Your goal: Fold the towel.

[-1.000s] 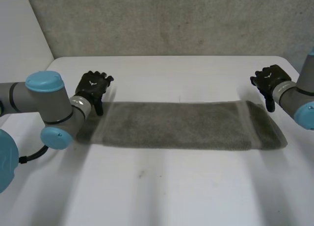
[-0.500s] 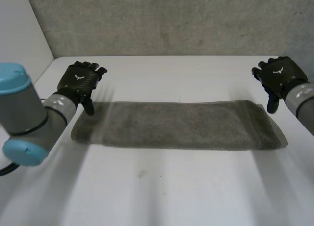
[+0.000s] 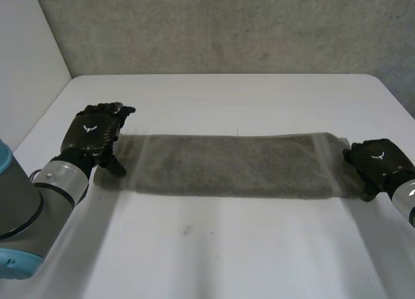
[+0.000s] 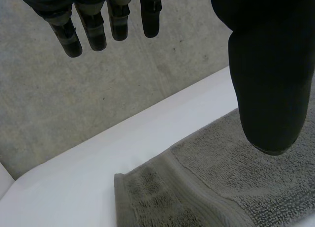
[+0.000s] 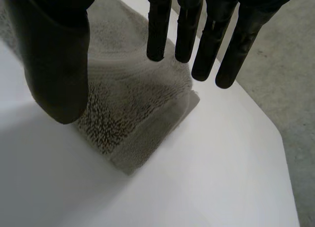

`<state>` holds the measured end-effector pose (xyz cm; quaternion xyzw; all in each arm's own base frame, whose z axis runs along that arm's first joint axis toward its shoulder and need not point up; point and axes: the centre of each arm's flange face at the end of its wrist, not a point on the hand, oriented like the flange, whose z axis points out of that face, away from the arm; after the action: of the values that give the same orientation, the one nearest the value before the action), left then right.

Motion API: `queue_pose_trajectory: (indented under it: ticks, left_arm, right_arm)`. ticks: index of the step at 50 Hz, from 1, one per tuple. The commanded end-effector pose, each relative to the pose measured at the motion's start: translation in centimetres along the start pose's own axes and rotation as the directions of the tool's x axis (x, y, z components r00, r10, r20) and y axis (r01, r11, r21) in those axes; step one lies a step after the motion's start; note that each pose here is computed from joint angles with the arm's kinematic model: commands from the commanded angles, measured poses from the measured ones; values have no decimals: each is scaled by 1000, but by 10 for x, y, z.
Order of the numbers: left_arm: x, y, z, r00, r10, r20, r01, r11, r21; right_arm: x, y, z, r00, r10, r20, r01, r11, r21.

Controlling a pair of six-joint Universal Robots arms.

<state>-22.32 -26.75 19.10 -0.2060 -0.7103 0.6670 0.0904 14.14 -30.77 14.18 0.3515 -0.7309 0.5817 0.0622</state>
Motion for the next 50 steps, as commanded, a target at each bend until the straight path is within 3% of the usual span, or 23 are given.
queue_pose_trajectory:
  ticks: [1, 20, 28, 31, 37, 39, 42, 44, 45, 47, 48, 50]
  left_arm:
    - [2, 2, -1, 1000, 6, -4, -6, 1000, 1]
    - [3, 4, -5, 1000, 7, -4, -7, 1000, 7]
    - [2, 5, -5, 1000, 7, -1, -7, 1000, 6]
    - [2, 5, -5, 1000, 7, -1, -7, 1000, 6]
    - [2, 3, -5, 1000, 7, 0, -7, 1000, 12]
    - [2, 2, -5, 1000, 8, 0, -8, 1000, 15]
    - [2, 2, -5, 1000, 7, 0, -7, 1000, 17]
    - [2, -1, -6, 1000, 8, 2, -8, 1000, 26]
    - [2, -1, -6, 1000, 8, 2, -8, 1000, 26]
    - [1, -3, -6, 1000, 7, 3, -7, 999, 32]
    - [1, -3, -6, 1000, 7, 3, -7, 999, 32]
    - [1, -3, -6, 1000, 7, 6, -7, 999, 31]
  right_arm:
    - [-1, 13, 11, 1000, 8, 11, -8, 1000, -16]
    - [19, 33, 28, 999, 28, -33, -30, 997, -66]
    - [73, 48, 27, 985, -21, -169, -1, 992, -129]
    - [117, 50, 22, 961, -97, -260, 49, 981, -187]
    - [134, 30, 24, 958, -108, -267, 59, 981, -187]
    - [118, -18, 31, 970, -65, -233, 45, 995, -89]
    - [103, -50, 33, 977, -42, -207, 40, 999, -13]
    - [66, -103, 36, 991, 2, -132, 15, 991, 131]
    - [66, -103, 35, 991, 2, -131, 15, 991, 131]
    - [9, -146, 31, 1000, 5, -7, -3, 969, 246]
    - [9, -146, 31, 1000, 5, -6, -3, 969, 246]
    - [-73, -179, 16, 984, -62, 165, 2, 939, 344]
